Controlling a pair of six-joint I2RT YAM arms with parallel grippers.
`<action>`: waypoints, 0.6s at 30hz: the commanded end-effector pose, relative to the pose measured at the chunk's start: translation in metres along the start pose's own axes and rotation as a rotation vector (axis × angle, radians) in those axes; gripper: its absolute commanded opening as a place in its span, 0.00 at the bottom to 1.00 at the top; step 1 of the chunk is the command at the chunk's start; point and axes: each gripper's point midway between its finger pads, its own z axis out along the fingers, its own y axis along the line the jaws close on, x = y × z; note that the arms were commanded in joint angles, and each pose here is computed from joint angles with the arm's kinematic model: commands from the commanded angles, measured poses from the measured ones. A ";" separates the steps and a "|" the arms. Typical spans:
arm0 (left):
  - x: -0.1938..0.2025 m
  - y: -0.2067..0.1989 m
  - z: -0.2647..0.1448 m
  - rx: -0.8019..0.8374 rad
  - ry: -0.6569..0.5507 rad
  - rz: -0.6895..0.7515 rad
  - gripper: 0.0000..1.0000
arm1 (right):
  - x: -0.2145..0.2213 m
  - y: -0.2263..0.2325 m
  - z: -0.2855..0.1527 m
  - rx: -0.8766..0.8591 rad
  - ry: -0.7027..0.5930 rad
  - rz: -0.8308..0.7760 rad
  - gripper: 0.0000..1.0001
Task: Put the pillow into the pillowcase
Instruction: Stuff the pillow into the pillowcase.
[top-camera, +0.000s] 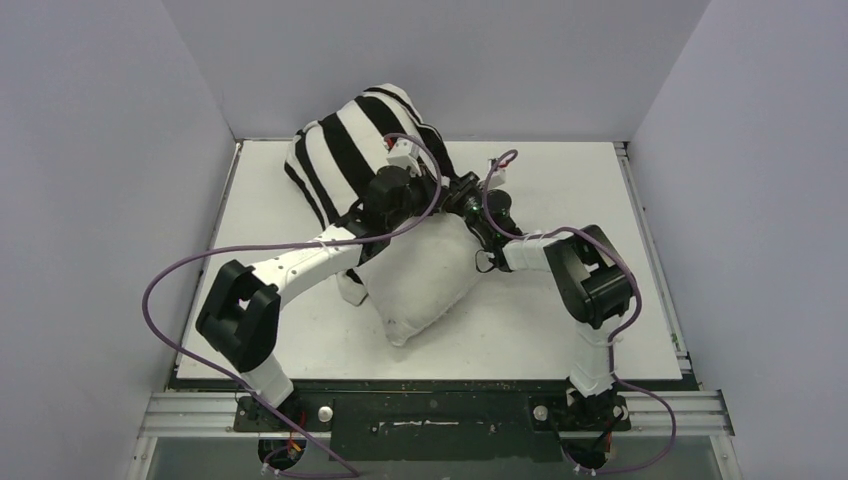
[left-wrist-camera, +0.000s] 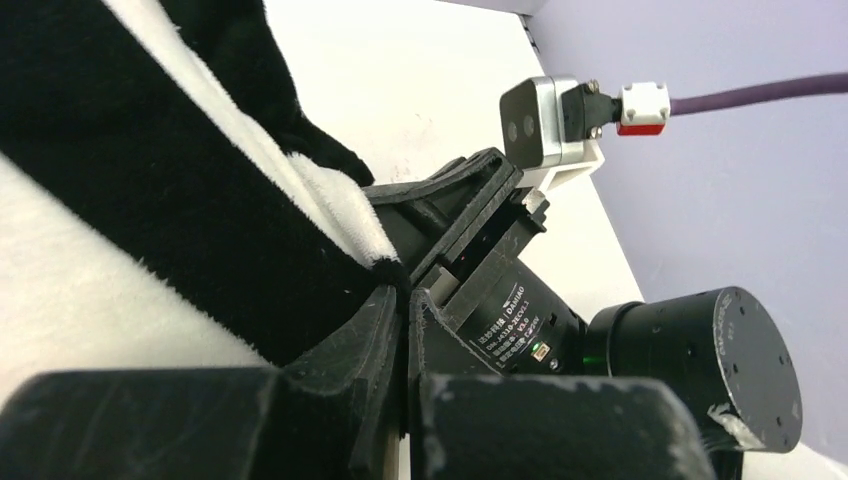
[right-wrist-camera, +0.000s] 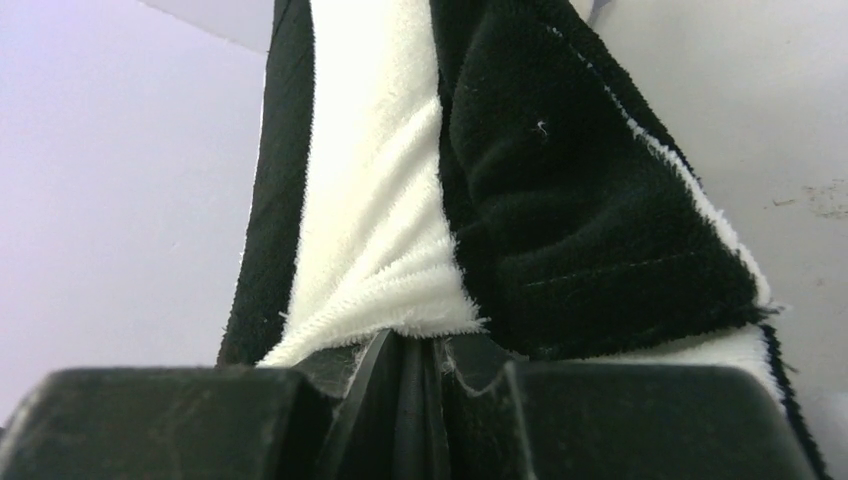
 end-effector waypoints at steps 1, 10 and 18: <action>0.007 -0.106 -0.032 0.352 0.048 -0.088 0.00 | -0.049 0.001 0.012 -0.015 -0.256 0.012 0.00; -0.055 -0.048 -0.014 0.217 0.045 0.027 0.32 | -0.050 -0.007 -0.030 0.143 -0.124 -0.245 0.46; -0.107 0.057 -0.069 -0.025 0.022 0.076 0.46 | -0.066 0.028 -0.068 0.199 0.048 -0.519 0.80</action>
